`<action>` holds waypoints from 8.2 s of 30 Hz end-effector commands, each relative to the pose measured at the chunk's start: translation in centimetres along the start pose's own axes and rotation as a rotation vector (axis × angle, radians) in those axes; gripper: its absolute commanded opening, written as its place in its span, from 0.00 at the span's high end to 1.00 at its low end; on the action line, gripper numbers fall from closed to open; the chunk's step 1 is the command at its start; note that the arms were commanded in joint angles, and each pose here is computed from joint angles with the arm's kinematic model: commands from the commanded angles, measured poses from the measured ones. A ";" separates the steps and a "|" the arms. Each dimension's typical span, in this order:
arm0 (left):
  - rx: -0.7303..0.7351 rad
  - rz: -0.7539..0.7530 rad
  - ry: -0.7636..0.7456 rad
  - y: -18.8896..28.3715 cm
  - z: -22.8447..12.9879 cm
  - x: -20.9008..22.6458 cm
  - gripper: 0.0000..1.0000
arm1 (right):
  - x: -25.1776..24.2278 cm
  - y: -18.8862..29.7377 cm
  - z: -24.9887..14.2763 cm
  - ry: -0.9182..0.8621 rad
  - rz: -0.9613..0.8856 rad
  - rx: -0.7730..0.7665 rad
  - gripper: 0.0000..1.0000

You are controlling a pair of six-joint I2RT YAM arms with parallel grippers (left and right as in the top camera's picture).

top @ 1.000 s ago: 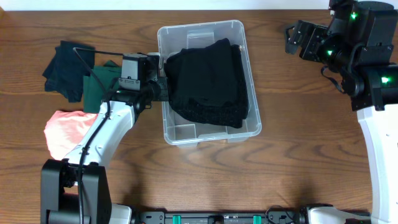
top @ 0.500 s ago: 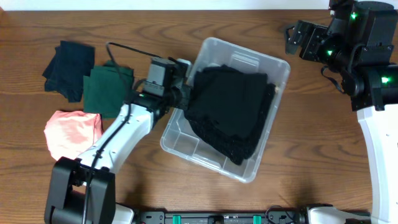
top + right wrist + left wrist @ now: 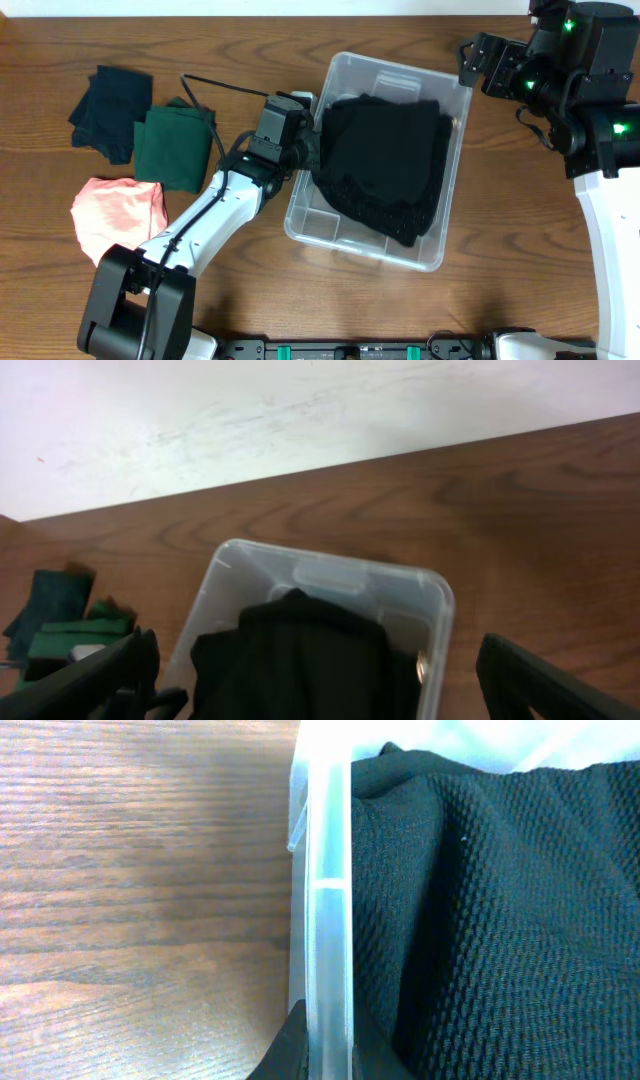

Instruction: Pack container

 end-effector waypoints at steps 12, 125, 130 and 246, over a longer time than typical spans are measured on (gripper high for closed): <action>-0.177 -0.015 0.164 0.0 4.1 -0.9 0.94 | -0.2 0.3 0.2 -0.009 -0.007 -0.007 0.01; 0.341 1.253 -0.466 2.3 -3.5 28.2 0.54 | -0.2 0.3 0.2 -0.009 -0.007 -0.007 0.01; 0.339 1.253 -0.466 2.3 -3.5 28.2 0.73 | -0.2 0.3 0.2 -0.009 -0.007 -0.007 0.01; -0.819 0.057 -0.585 9.8 13.3 -14.1 0.70 | -0.2 0.3 0.2 -0.009 -0.007 -0.007 0.01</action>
Point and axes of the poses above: each gripper's point midway between its finger pads, its own y axis back along the fingers, its own x axis along the line the jaws close on, z = x × y, the point moved 1 cm from there along y, back along the fingers, and after that the axes turned 9 degrees about y, right-handed, at the moved point
